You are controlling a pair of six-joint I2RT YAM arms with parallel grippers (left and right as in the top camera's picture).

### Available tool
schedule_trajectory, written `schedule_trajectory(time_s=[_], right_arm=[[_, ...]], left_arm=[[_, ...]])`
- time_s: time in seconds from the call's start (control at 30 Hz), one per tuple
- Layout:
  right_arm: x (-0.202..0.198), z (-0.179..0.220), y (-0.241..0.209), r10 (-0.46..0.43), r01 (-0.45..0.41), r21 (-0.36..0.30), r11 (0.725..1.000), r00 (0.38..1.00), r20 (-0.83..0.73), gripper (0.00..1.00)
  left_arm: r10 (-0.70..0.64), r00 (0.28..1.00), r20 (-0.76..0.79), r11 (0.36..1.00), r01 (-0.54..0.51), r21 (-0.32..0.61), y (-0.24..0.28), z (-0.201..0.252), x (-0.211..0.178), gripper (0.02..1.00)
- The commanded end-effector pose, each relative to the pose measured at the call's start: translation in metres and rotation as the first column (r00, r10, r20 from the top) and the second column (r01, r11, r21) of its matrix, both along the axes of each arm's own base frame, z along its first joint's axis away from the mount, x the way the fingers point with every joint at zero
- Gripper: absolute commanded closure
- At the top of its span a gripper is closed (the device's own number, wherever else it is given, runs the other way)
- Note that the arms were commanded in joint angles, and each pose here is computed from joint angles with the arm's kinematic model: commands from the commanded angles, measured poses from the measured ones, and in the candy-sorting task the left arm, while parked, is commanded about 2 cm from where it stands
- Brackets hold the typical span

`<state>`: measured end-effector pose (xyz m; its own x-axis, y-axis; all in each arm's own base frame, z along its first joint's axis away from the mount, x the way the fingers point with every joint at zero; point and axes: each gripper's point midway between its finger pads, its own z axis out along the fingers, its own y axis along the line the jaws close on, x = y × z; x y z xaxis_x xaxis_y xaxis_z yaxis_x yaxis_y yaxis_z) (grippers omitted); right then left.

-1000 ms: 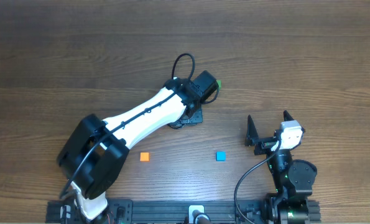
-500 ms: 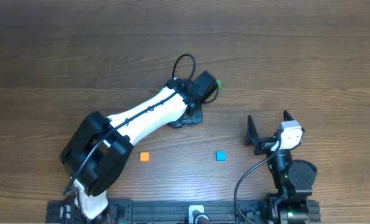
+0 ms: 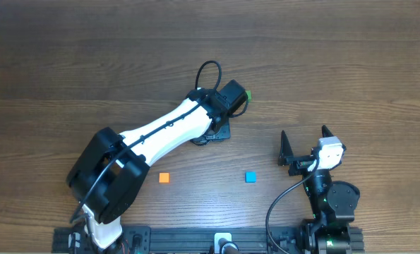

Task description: Stack Cubes

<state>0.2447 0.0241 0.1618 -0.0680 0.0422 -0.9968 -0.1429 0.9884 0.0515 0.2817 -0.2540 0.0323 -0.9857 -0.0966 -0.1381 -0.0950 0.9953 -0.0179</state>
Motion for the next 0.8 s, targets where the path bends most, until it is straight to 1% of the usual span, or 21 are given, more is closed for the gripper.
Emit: schedule_trajectory(time_s=[0.03, 0.2, 0.33, 0.8], right_arm=[[-0.0001, -0.0020, 0.0005, 0.006, -0.006, -0.005, 1.000, 1.000, 0.001, 0.009], [-0.0001, -0.0020, 0.0005, 0.006, -0.006, -0.005, 1.000, 1.000, 0.001, 0.007], [-0.0001, -0.0020, 0.0005, 0.006, -0.006, -0.005, 1.000, 1.000, 0.001, 0.007], [-0.0001, -0.0020, 0.0005, 0.006, -0.006, -0.005, 1.000, 1.000, 0.001, 0.007]], left_arm=[[0.034, 0.999, 0.019, 0.999, -0.034, -0.011, 0.0042, 0.0100, 0.0019, 0.956], [0.040, 0.999, 0.021, 0.999, -0.039, -0.011, 0.0043, 0.0100, 0.0022, 0.956], [0.067, 0.997, 0.030, 0.998, -0.067, -0.005, 0.0062, 0.0101, 0.0036, 0.954], [0.074, 0.997, 0.030, 0.997, -0.074, 0.000, 0.0091, 0.0091, 0.0059, 0.956]])
